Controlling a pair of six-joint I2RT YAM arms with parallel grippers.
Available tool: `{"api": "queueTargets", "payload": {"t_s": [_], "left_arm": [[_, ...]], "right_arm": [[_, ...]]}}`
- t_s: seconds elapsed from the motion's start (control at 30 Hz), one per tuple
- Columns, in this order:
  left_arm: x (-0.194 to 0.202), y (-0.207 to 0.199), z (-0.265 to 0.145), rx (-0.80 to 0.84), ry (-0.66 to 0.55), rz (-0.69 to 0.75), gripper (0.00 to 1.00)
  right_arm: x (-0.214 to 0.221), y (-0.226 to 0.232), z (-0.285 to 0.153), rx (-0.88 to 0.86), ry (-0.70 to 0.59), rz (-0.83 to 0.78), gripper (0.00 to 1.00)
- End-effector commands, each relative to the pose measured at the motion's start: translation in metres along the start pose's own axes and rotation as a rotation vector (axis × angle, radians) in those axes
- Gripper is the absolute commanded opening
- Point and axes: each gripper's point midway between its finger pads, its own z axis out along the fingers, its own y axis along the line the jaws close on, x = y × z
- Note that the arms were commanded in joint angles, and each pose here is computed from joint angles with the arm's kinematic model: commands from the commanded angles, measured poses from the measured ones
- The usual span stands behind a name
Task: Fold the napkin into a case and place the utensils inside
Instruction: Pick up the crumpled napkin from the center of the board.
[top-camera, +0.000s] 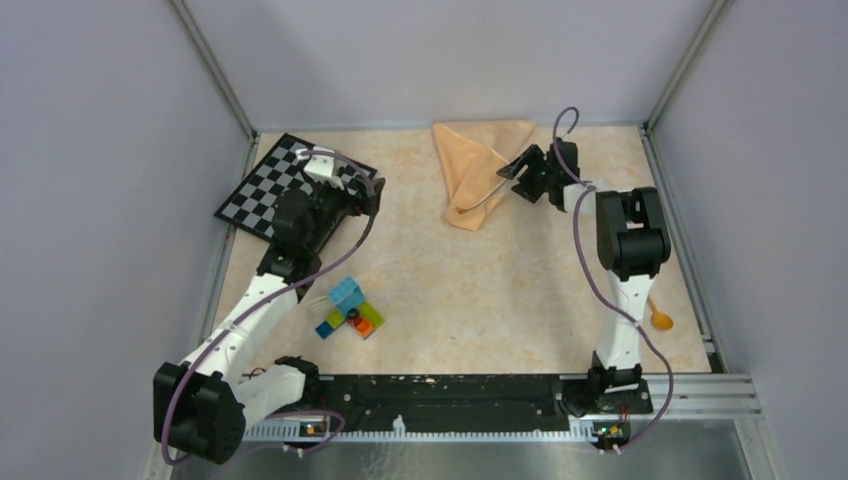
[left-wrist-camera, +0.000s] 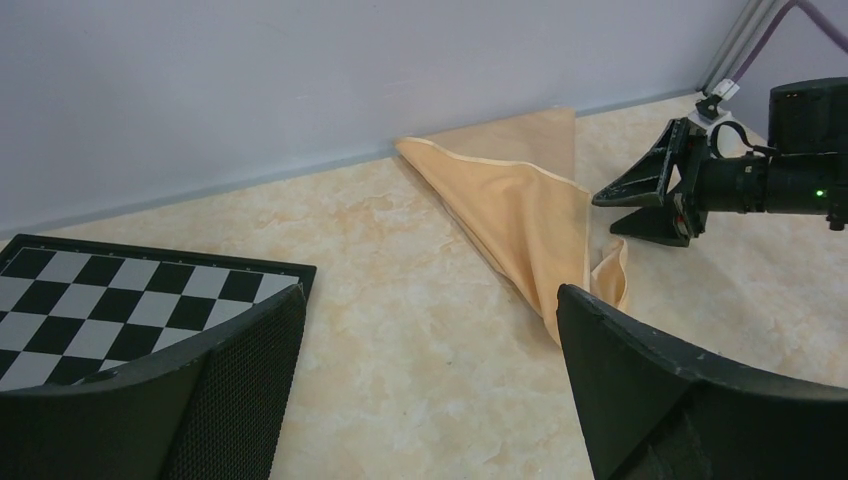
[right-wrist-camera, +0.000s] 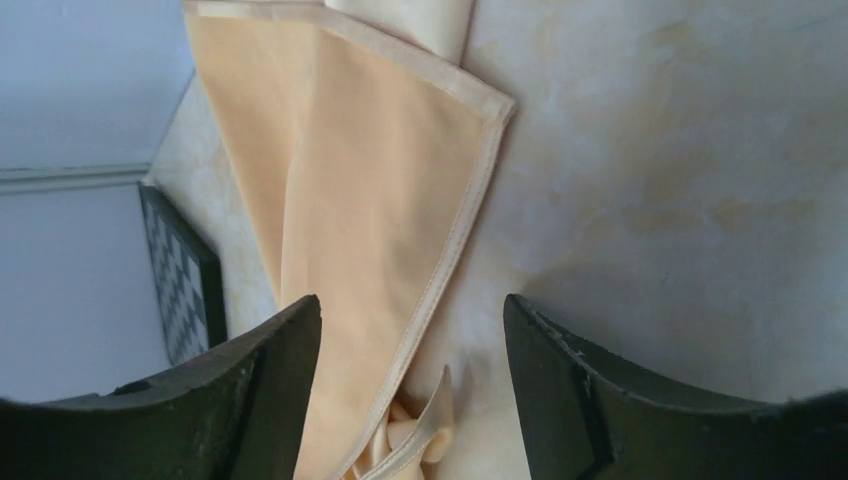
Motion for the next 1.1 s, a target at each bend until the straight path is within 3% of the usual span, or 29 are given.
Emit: {"api": "queueTargets", "payload": {"t_s": [0.0, 0.4, 0.57, 0.7, 0.83, 1.07], "left_arm": [[-0.028, -0.008, 0.003, 0.038, -0.072, 0.008, 0.99], [-0.028, -0.011, 0.003, 0.053, -0.067, -0.002, 0.99], [-0.025, -0.011, 0.004, 0.053, -0.061, -0.006, 0.99], [-0.024, -0.011, 0.004, 0.052, -0.057, -0.006, 0.99], [-0.024, -0.01, 0.003, 0.047, -0.058, -0.004, 0.99], [-0.023, -0.009, 0.003, 0.043, -0.057, -0.003, 0.99]], "right_arm": [[-0.017, 0.007, 0.017, -0.157, 0.019, 0.101, 0.62], [-0.032, -0.067, 0.056, 0.202, 0.047, -0.161, 0.63], [-0.028, -0.063, 0.062, 0.316, 0.106, -0.432, 0.69], [-0.025, -0.058, 0.063, 0.443, 0.123, -0.574, 0.67], [-0.018, -0.057, 0.062, 0.522, 0.153, -0.635, 0.58], [0.0, -0.055, 0.064, 0.538, 0.197, -0.689, 0.56]]}}
